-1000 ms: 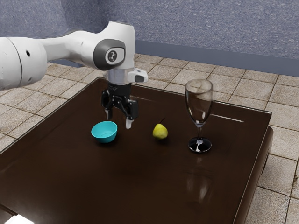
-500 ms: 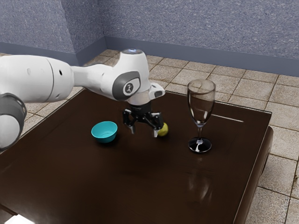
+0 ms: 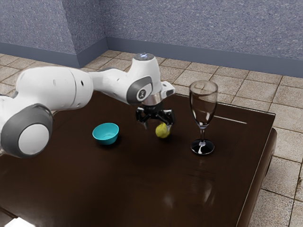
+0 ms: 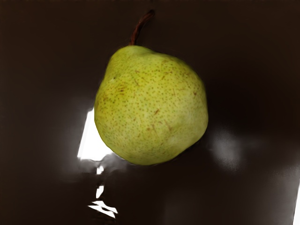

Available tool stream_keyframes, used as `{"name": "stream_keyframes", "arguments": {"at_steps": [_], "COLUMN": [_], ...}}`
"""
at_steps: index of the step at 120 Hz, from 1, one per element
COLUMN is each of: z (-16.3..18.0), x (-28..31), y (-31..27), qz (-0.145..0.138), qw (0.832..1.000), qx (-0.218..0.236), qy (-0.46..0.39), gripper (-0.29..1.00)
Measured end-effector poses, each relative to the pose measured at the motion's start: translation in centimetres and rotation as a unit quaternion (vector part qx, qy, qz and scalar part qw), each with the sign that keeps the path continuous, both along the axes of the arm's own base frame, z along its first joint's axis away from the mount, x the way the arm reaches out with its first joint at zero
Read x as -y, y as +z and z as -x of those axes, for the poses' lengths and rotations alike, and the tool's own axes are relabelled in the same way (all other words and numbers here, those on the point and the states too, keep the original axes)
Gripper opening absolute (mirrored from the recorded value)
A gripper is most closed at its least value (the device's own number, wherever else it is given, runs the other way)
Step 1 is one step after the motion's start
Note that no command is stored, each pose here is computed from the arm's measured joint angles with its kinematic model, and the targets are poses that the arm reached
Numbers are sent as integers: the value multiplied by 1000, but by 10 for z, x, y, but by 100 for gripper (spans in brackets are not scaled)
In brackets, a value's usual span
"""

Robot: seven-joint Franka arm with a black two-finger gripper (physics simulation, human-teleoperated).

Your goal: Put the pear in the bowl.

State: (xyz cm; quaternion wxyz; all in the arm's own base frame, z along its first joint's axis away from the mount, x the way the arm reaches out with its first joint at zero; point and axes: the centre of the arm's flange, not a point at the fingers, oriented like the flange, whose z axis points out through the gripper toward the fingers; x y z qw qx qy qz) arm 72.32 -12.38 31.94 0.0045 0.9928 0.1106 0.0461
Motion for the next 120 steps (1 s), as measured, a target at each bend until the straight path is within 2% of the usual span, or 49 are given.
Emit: {"name": "stream_keyframes", "arguments": {"at_steps": [18, 30, 58, 80, 106, 120], "z": [-37, -49, -47, -63, -61, -62], "x": [-13, -19, -16, -16, -14, -15], "y": [-11, -27, -60, -56, -72, -69], "qz": [-10, -14, -3, 0, 16, 17], "qw": [1000, 1000, 999, 1000, 999, 999], "qx": [8, -1, -35, -15, -28, -29], "qy": [1, -1, -8, -18, -22, -26], "gripper": [70, 70, 70, 70, 70, 54]}}
